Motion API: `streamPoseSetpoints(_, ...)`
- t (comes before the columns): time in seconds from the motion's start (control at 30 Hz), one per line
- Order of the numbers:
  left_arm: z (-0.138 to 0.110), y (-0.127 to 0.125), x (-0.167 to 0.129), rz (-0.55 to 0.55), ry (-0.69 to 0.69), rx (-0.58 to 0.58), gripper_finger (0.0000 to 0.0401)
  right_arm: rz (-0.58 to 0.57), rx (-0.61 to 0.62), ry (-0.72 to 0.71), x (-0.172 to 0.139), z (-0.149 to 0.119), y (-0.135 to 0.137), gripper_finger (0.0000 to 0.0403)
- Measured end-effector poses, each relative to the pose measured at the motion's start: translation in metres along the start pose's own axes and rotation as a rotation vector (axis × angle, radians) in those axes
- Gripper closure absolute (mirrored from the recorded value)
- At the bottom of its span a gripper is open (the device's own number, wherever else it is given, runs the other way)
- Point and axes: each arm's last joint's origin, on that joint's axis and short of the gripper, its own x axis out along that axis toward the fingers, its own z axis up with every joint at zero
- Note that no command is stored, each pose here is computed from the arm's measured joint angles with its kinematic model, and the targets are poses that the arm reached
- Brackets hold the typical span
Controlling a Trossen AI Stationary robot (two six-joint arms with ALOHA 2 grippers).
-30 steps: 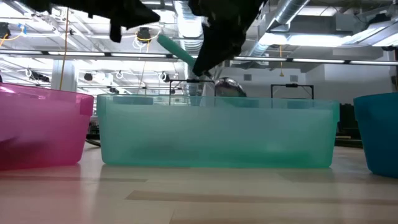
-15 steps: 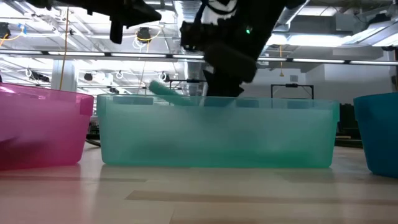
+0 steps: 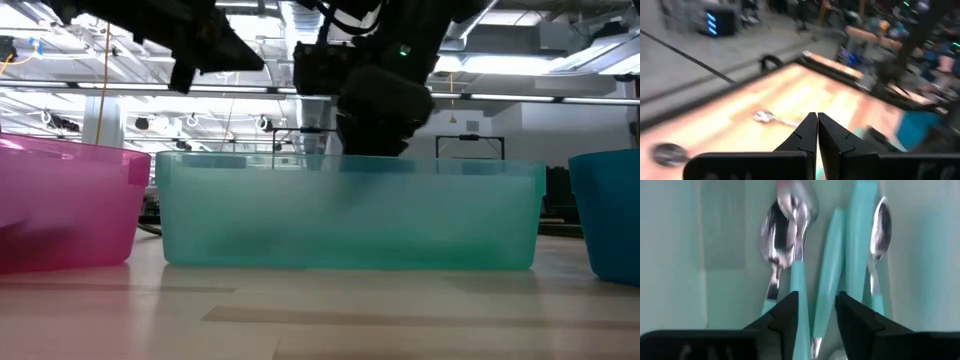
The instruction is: Sort silverware by color (type)
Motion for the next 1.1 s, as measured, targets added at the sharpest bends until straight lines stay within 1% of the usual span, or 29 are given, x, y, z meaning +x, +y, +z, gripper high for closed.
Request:
streamPoseSetpoints(0.07,-0.006,-0.003,0.004,-0.046,0.044,-0.039,0.0401,0.005,0.001,-0.036,-0.003,0.004,0.0,0.0234)
streamPoseSetpoints(0.13,-0.012,-0.005,0.007,-0.073,0.086,-0.087,0.0401,-0.017,-0.01,-0.075,-0.013,0.009,-0.001,0.0222)
streamPoseSetpoints(0.2,-0.014,-0.007,0.007,-0.104,0.106,-0.132,0.0401,-0.04,-0.003,-0.153,-0.028,0.021,-0.002,0.0216)
streamPoseSetpoints(0.27,-0.013,-0.009,0.005,-0.118,0.106,-0.171,0.0401,-0.046,-0.01,-0.176,-0.047,0.026,-0.005,0.0215)
streamPoseSetpoints(0.33,-0.013,-0.01,0.002,-0.103,0.094,-0.194,0.0401,-0.045,0.004,-0.219,-0.067,0.036,-0.01,0.0215)
streamPoseSetpoints(0.4,-0.01,-0.012,0.0,-0.052,0.035,-0.204,0.0401,-0.056,-0.012,-0.218,-0.087,0.038,-0.017,0.0217)
streamPoseSetpoints(0.43,-0.008,-0.012,-0.001,-0.014,-0.006,-0.199,0.0401,-0.061,-0.005,-0.244,-0.096,0.043,-0.021,0.0218)
streamPoseSetpoints(0.47,-0.005,-0.013,-0.002,0.017,-0.047,-0.194,0.0401,-0.052,0.013,-0.307,-0.11,0.049,-0.024,0.0219)
streamPoseSetpoints(0.5,-0.001,-0.013,-0.003,0.017,-0.094,-0.201,0.0401,-0.047,0.027,-0.342,-0.119,0.052,-0.027,0.0221)
streamPoseSetpoints(0.53,0.008,-0.015,-0.004,-0.012,-0.15,-0.217,0.0401,-0.045,0.039,-0.363,-0.125,0.054,-0.029,0.0222)
streamPoseSetpoints(0.57,0.019,-0.015,-0.006,-0.07,-0.2,-0.22,0.0401,-0.054,0.06,-0.373,-0.127,0.055,-0.03,0.0224)
streamPoseSetpoints(0.6,0.03,-0.016,-0.011,-0.141,-0.241,-0.209,0.0401,-0.055,0.096,-0.417,-0.133,0.059,-0.03,0.0226)
streamPoseSetpoints(0.67,0.057,-0.02,-0.019,-0.264,-0.307,-0.18,0.0401,-0.095,0.105,-0.392,-0.132,0.054,-0.028,0.023)
streamPoseSetpoints(0.7,0.07,-0.02,-0.024,-0.289,-0.317,-0.158,0.0401,-0.138,0.087,-0.351,-0.128,0.05,-0.028,0.0231)
streamPoseSetpoints(0.77,0.084,-0.019,-0.031,-0.256,-0.264,-0.063,0.0401,-0.206,0.044,-0.348,-0.125,0.05,-0.029,0.0234)
streamPoseSetpoints(0.83,0.098,-0.019,-0.035,-0.207,-0.207,0.021,0.0401,-0.299,-0.005,-0.337,-0.124,0.051,-0.036,0.0236)
streamPoseSetpoints(0.87,0.098,-0.017,-0.036,-0.167,-0.158,0.062,0.0401,-0.334,-0.015,-0.357,-0.125,0.054,-0.042,0.0237)
streamPoseSetpoints(0.9,0.096,-0.015,-0.036,-0.123,-0.12,0.073,0.0401,-0.343,-0.007,-0.402,-0.128,0.06,-0.048,0.0238)
streamPoseSetpoints(0.97,0.09,-0.013,-0.034,-0.071,-0.087,0.043,0.0401,-0.32,-0.013,-0.442,-0.14,0.07,-0.063,0.0238)
streamPoseSetpoints(1.03,0.075,-0.007,-0.032,-0.015,-0.063,0.049,0.0401,-0.251,-0.017,-0.506,-0.16,0.083,-0.077,0.0239)
streamPoseSetpoints(1.1,0.062,0.0,-0.027,0.0,-0.079,0.056,0.0401,-0.206,-0.046,-0.53,-0.181,0.09,-0.09,0.0239)
